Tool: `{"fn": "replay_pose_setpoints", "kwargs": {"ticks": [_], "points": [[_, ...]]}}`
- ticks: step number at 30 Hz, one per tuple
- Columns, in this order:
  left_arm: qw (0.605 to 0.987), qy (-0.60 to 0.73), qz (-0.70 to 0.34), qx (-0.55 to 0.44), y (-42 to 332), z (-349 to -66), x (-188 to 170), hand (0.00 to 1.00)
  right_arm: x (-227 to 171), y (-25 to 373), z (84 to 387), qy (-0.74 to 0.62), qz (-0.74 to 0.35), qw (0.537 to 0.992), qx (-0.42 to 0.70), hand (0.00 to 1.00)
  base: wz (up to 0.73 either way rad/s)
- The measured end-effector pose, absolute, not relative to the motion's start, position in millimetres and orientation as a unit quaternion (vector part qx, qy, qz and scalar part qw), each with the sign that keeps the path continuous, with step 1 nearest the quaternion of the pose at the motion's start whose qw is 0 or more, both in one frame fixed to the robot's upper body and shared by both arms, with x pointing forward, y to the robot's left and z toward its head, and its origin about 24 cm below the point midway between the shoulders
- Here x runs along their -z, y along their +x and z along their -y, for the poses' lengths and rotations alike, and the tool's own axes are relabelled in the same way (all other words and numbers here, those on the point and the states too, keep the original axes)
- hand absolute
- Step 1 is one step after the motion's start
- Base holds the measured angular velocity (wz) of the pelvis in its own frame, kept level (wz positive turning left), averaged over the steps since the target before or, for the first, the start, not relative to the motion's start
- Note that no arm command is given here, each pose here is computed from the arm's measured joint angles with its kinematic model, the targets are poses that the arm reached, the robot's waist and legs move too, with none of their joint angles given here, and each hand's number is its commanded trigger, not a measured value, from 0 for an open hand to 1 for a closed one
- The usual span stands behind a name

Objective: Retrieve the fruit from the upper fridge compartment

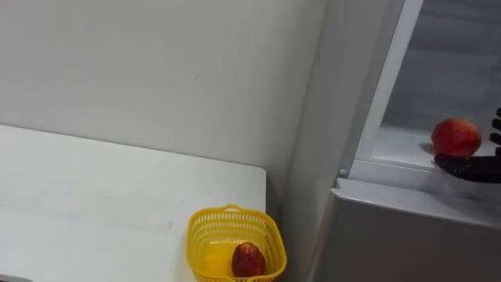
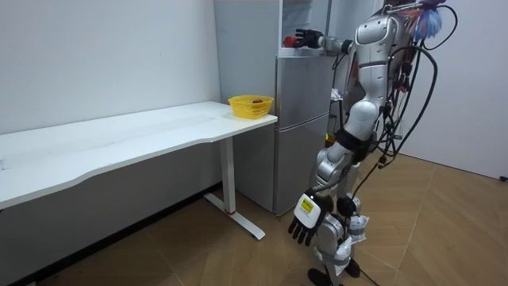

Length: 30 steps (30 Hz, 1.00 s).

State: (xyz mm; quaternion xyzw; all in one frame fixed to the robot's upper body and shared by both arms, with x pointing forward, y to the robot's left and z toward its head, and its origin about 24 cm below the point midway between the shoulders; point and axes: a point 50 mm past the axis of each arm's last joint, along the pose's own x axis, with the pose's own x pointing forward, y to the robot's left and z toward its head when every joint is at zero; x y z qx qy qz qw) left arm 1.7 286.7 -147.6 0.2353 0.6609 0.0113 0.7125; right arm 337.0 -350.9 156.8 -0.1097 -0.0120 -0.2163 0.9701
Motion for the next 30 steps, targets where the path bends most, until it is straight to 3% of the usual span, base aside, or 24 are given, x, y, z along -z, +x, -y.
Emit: {"fn": "replay_pose_setpoints", "kwargs": {"ticks": [30], "points": [[0.704, 0.233, -0.671, -0.009, -9, -286, 148, 0.0, -152, 340, 344, -0.121, 0.001, 0.974, 0.194, 0.0, 0.0]]}}
